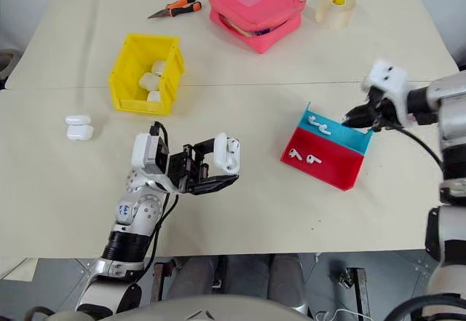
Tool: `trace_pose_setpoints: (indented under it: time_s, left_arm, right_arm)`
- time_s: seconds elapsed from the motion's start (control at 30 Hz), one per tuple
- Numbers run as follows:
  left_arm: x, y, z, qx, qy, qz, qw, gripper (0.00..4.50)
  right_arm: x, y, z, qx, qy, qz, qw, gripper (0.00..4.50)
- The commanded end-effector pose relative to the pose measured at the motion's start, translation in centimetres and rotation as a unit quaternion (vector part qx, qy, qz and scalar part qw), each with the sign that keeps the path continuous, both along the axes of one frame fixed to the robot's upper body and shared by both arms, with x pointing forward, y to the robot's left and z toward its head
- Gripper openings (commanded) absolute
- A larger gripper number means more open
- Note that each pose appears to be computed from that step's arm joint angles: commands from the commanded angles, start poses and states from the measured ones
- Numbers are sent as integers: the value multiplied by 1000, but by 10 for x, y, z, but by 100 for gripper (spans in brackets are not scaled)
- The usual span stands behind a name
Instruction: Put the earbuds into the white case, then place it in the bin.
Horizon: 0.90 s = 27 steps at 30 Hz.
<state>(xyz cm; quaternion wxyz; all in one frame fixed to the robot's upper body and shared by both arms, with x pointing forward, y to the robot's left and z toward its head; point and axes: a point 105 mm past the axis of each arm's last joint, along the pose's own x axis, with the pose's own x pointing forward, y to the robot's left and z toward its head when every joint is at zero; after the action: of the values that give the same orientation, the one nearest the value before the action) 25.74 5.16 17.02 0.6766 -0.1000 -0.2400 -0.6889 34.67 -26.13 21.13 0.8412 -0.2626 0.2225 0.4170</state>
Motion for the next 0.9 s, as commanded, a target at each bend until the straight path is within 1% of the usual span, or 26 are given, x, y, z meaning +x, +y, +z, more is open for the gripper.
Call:
trace_pose_setpoints:
  time_s: [0.03,0.07,0.17,0.27,0.37,0.47,0.6,0.73,0.8,0.9]
  left_arm:
    - [1,-3,7,-8,-4,-15,1000,279]
    - [2,-3,8,-8,-3,-18,1000,279]
    - [6,-4,12,-11,-2,-19,1000,279]
    - [11,-5,16,-18,2,-16,1000,279]
    - [12,-7,17,-18,4,-20,1000,279]
    - [12,-7,18,-17,6,-25,1000,279]
    - [12,-6,18,-12,12,-28,999,279]
    - [13,-6,19,-11,17,-29,999,279]
    - [14,-6,20,-11,18,-28,999,279]
    - [16,-6,20,-13,23,-22,999,279]
  right_arm:
    - [-17,9,10,50,-26,-9,998,93]
    - [-21,14,10,68,-29,-8,997,93]
    - [-36,41,18,166,-46,19,985,93]
    - [-59,72,22,271,-60,64,959,93]
    - [-76,99,20,380,-73,78,919,93]
    - [-94,120,18,460,-64,92,881,93]
    - [-105,137,16,524,-63,101,844,93]
    - [-111,148,25,572,-69,112,810,93]
    - [-115,154,28,586,-67,119,799,93]
    - [-121,163,27,597,-50,131,790,93]
